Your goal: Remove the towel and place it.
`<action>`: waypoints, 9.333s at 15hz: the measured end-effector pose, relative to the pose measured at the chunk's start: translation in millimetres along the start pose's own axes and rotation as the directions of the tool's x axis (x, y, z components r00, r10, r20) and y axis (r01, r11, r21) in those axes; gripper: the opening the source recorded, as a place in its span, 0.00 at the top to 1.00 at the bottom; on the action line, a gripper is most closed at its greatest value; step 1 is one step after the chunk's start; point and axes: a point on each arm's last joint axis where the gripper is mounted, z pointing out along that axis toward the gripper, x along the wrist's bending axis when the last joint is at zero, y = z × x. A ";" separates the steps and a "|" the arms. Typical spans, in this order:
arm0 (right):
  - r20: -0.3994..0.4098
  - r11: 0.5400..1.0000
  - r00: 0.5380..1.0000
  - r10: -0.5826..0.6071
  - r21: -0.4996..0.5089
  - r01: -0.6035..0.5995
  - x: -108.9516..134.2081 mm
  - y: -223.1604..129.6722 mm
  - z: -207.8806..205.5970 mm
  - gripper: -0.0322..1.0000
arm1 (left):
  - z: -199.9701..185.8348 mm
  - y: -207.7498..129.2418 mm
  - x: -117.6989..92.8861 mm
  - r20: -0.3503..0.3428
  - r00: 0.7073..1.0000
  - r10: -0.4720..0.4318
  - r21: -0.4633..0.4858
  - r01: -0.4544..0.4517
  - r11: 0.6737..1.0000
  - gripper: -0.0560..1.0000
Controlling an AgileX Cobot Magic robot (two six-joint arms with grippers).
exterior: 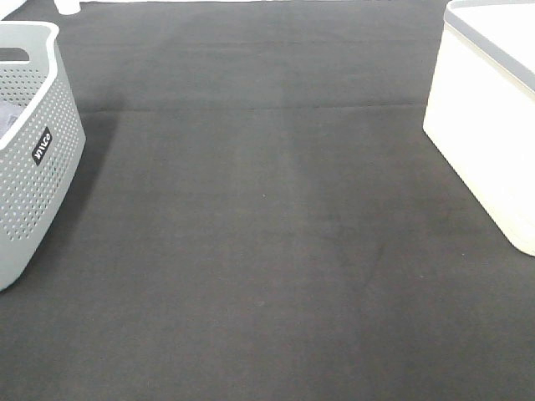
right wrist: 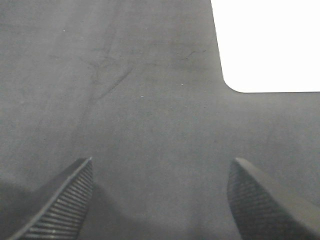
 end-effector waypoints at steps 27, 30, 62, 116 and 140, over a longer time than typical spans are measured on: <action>0.000 1.000 1.000 0.000 0.000 0.000 0.0 0.0 0.0 0.27 | 0.0 0.0 0.0 0.000 1.000 0.000 0.000 0.000 1.000 0.01; 0.000 1.000 1.000 0.000 0.000 0.000 0.0 0.0 0.0 0.27 | 0.0 0.0 0.0 0.000 1.000 0.000 0.000 0.000 1.000 0.01; 0.000 1.000 1.000 0.000 0.000 0.000 0.0 0.0 0.0 0.27 | 345.1 171.3 53.4 0.474 0.526 0.706 0.558 -0.800 0.222 0.01; -0.006 1.000 1.000 0.002 -0.001 -0.002 0.5 0.1 0.0 0.27 | 141.0 297.4 -1.3 0.061 0.763 0.644 -0.139 -0.632 0.762 0.95; -0.813 0.938 0.491 -0.314 -0.345 0.029 72.3 118.1 51.0 0.28 | 167.3 304.2 -193.2 0.456 0.412 0.789 -0.664 -0.433 0.610 0.95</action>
